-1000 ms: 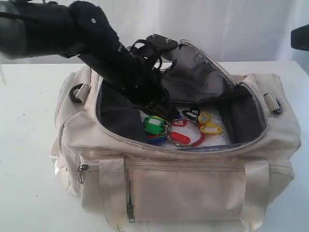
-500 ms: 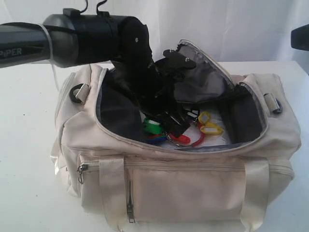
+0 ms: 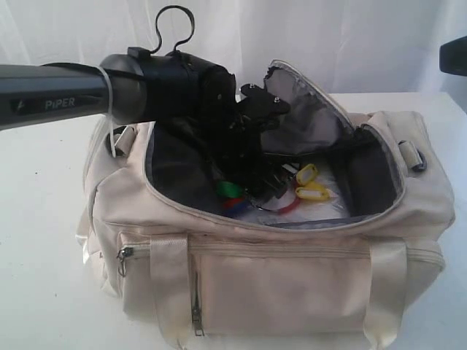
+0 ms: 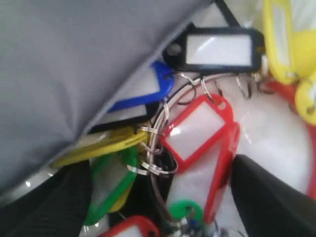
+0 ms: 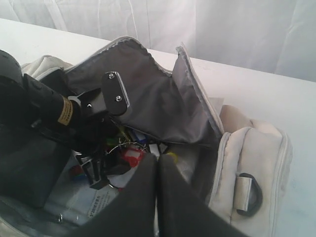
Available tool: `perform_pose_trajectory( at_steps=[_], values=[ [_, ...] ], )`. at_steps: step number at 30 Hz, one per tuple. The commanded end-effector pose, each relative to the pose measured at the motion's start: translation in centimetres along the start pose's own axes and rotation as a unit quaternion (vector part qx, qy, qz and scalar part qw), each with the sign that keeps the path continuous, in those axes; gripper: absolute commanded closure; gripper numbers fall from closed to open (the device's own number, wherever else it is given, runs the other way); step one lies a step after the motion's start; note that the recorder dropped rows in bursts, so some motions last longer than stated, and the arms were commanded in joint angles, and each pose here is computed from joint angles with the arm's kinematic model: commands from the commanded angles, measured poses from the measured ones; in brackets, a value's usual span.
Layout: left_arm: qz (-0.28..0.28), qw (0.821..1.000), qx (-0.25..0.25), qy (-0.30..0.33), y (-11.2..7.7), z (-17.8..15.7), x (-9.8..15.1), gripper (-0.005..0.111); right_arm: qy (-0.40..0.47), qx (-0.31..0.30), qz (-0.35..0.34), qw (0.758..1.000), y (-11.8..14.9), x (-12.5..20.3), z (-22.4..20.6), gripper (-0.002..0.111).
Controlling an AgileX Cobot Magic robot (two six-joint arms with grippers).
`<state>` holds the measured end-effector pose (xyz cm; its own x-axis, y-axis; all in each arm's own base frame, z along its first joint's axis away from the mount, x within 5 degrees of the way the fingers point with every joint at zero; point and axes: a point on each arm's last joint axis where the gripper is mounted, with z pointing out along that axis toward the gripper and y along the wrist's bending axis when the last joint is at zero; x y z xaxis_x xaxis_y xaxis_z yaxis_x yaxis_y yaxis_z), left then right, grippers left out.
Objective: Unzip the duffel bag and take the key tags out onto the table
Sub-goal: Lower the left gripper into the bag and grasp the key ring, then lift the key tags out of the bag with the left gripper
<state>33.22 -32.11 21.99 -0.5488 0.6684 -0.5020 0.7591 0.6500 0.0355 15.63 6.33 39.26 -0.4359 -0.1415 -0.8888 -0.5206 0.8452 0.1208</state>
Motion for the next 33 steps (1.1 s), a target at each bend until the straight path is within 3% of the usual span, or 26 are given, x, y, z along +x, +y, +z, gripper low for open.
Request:
perform_pose_trajectory(
  at_steps=[1, 9, 15, 33],
  values=[
    [-0.023, 1.000, 0.004, -0.008, -0.2, 1.0, 0.0, 0.034, -0.009, 0.002, 0.005, 1.000, 0.0, -0.1, -0.1, 0.108],
    [-0.034, 0.999, 0.011, 0.038, -0.4, 3.0, 1.2, 0.060, -0.009, 0.002, 0.006, 1.000, 0.0, -0.1, -0.1, 0.108],
    [-0.033, 0.998, 0.015, 0.045, -0.5, 2.2, 1.2, 0.106, -0.009, 0.002, 0.006, 1.000, 0.0, -0.1, -0.1, 0.108],
    [0.009, 0.997, 0.003, -0.076, -0.4, -9.2, -1.6, 0.107, -0.009, 0.002, 0.006, 1.000, 0.0, -0.1, -0.1, 0.108]
  ],
)
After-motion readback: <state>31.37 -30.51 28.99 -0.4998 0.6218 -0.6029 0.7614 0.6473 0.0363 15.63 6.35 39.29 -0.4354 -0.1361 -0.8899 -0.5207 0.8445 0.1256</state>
